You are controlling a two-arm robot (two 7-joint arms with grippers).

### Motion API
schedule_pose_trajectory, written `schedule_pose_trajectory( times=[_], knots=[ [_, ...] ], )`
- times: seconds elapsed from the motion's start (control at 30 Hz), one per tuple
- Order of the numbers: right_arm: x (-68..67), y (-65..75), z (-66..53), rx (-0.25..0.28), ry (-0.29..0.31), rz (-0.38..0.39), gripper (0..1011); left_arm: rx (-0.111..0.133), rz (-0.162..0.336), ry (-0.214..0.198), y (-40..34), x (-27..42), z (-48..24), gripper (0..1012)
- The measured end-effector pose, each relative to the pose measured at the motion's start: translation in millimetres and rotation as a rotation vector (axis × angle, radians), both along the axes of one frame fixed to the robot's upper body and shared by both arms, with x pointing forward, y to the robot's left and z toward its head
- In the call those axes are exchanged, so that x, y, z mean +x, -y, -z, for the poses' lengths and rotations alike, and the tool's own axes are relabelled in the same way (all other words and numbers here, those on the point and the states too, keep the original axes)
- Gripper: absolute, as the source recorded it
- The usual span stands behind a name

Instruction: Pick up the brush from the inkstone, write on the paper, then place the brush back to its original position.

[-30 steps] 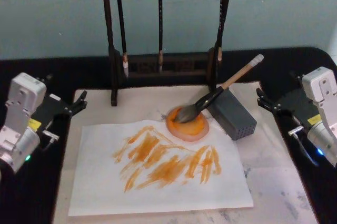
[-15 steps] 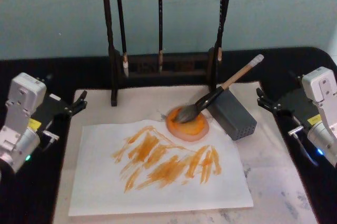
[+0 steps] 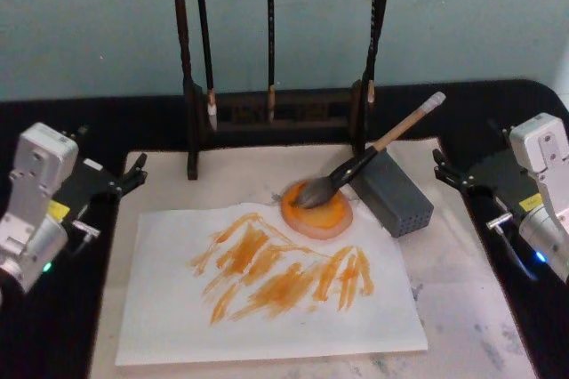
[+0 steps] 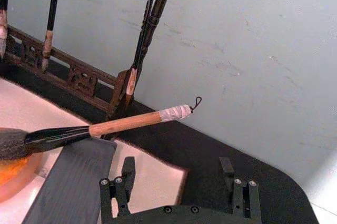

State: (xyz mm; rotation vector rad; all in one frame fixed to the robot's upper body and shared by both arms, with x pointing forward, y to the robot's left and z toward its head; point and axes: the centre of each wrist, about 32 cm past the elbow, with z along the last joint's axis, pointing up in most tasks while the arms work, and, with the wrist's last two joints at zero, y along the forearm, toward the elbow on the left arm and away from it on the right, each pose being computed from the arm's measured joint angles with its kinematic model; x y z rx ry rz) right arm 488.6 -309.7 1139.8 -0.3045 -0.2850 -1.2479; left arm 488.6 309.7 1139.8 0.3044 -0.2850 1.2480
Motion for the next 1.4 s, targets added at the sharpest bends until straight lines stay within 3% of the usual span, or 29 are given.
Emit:
schedule_pose_trajectory(
  times=[1.0, 1.27, 1.4],
  knots=[
    [0.6, -0.1, -0.3, 0.005, -0.002, -0.005, 1000, 0.000, 0.000, 0.000, 0.0, 0.0, 0.0, 1001],
    [2.6, 0.3, -1.0, 0.070, -0.039, -0.016, 1000, 0.000, 0.000, 0.000, 0.0, 0.0, 0.0, 1001],
    [4.1, 1.6, -2.2, 0.152, -0.083, -0.028, 1000, 0.000, 0.000, 0.000, 0.0, 0.0, 0.0, 1001]
  ],
)
